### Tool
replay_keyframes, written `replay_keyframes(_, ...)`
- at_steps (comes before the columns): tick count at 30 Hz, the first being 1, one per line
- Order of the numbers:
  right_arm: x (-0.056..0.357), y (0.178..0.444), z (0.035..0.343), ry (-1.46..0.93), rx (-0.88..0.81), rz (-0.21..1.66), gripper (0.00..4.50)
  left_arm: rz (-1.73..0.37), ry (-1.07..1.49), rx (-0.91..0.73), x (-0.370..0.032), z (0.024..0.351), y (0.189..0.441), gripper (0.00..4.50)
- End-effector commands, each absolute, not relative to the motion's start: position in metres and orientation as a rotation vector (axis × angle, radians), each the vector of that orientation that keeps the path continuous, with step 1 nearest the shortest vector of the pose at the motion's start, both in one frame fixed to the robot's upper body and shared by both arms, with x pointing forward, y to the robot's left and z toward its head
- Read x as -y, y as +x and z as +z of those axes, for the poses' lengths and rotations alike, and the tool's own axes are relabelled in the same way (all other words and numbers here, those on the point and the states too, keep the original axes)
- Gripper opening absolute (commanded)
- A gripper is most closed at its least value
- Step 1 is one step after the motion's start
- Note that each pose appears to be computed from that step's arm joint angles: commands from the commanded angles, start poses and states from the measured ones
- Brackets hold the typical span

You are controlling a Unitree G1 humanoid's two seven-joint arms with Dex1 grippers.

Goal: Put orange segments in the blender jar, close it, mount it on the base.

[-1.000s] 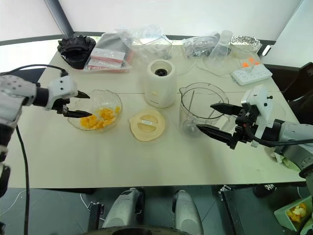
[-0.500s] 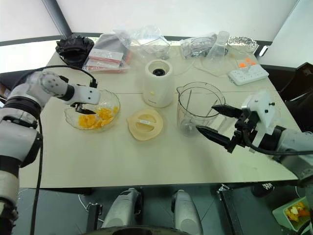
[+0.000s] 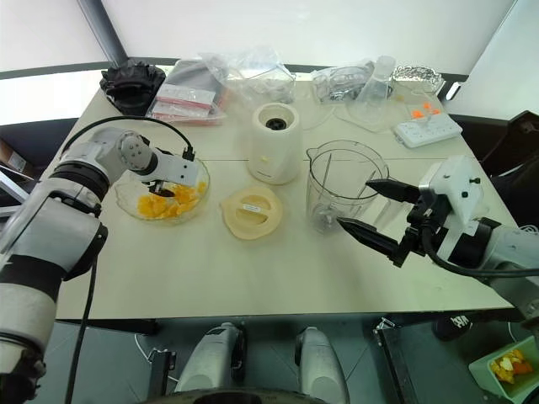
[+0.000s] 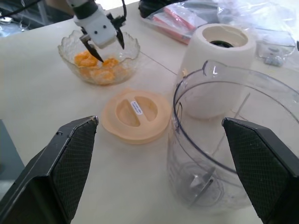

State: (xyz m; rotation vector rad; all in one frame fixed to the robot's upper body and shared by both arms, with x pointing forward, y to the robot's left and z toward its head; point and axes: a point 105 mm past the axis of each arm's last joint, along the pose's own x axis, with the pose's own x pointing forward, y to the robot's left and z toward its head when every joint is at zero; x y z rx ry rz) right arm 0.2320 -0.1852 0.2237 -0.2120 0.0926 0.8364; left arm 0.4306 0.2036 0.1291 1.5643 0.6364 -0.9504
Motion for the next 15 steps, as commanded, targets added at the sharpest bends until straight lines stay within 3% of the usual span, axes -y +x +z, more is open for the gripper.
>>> replay_keyframes(1, 0.183, 0.231, 0.231, -0.229, -0.074, 0.859, 4.45, -0.922, 1.554, -0.634, -0.203, 0.128, 0.433, 3.67)
replay_keyframes(13, 0.185, 0.227, 0.231, -0.234, -0.086, 0.852, 4.45, -0.947, 1.470, -0.661, -0.200, 0.114, 0.428, 3.67)
replay_keyframes(15, 0.185, 0.228, 0.230, -0.235, -0.088, 0.851, 4.50, -0.950, 1.464, -0.655, -0.199, 0.112, 0.428, 4.18)
